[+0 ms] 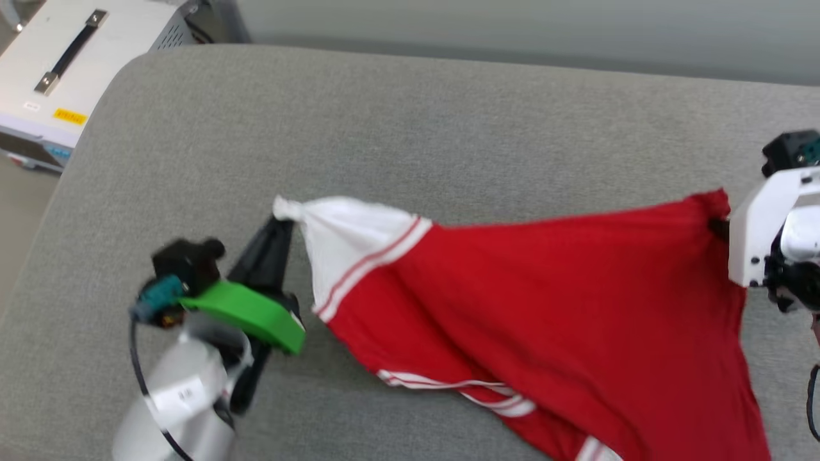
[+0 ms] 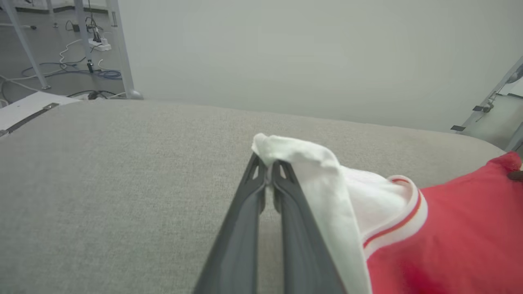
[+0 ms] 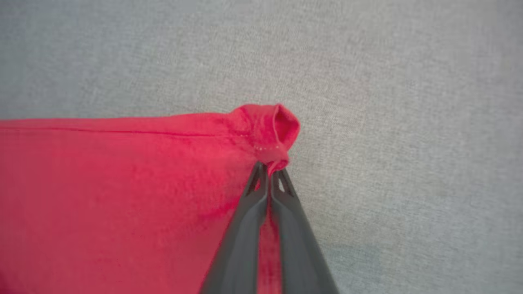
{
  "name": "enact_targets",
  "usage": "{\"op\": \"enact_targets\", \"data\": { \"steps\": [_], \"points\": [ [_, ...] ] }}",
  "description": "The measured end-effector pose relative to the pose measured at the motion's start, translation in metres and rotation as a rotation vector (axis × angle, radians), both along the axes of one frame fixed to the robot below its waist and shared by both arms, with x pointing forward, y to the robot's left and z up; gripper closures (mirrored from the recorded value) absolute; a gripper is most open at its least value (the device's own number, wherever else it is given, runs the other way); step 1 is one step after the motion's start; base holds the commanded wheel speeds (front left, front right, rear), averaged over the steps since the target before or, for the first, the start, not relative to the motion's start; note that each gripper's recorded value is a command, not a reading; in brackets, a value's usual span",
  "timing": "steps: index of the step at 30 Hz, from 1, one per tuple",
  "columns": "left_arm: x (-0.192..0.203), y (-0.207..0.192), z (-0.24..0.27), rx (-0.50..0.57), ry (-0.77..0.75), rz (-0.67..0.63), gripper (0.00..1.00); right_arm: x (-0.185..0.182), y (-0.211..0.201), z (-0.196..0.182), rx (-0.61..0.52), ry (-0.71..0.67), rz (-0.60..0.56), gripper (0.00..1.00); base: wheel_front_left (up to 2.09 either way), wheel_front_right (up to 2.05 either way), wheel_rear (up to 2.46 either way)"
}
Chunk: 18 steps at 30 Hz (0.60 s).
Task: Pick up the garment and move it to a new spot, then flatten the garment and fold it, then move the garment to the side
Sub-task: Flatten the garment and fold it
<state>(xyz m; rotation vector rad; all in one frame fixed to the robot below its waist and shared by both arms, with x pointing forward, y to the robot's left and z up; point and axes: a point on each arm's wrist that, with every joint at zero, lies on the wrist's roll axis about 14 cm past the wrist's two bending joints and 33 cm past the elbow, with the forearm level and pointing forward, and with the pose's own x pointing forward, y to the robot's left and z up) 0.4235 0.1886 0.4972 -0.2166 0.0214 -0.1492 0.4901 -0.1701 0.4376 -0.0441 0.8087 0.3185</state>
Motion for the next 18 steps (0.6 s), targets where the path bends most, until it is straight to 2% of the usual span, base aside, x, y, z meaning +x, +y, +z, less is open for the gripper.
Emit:
{"op": "enact_targets", "data": {
  "steps": [5, 11, 18],
  "points": [
    [0.039, 0.007, 0.058, 0.018, -0.117, -0.024, 1.00, 0.020, -0.008, 0.053, 0.004, -0.191, -0.050, 1.00, 0.00, 0.00, 0.00],
    [0.087, -0.003, 0.113, 0.023, -0.191, -0.063, 1.00, 0.046, -0.029, 0.119, 0.006, -0.425, -0.134, 1.00, 0.00, 0.00, 0.00],
    [0.147, -0.005, 0.188, 0.093, -0.305, -0.066, 1.00, 0.091, -0.042, 0.198, -0.005, -0.678, -0.187, 1.00, 0.00, 0.00, 0.00]
  ]
}}
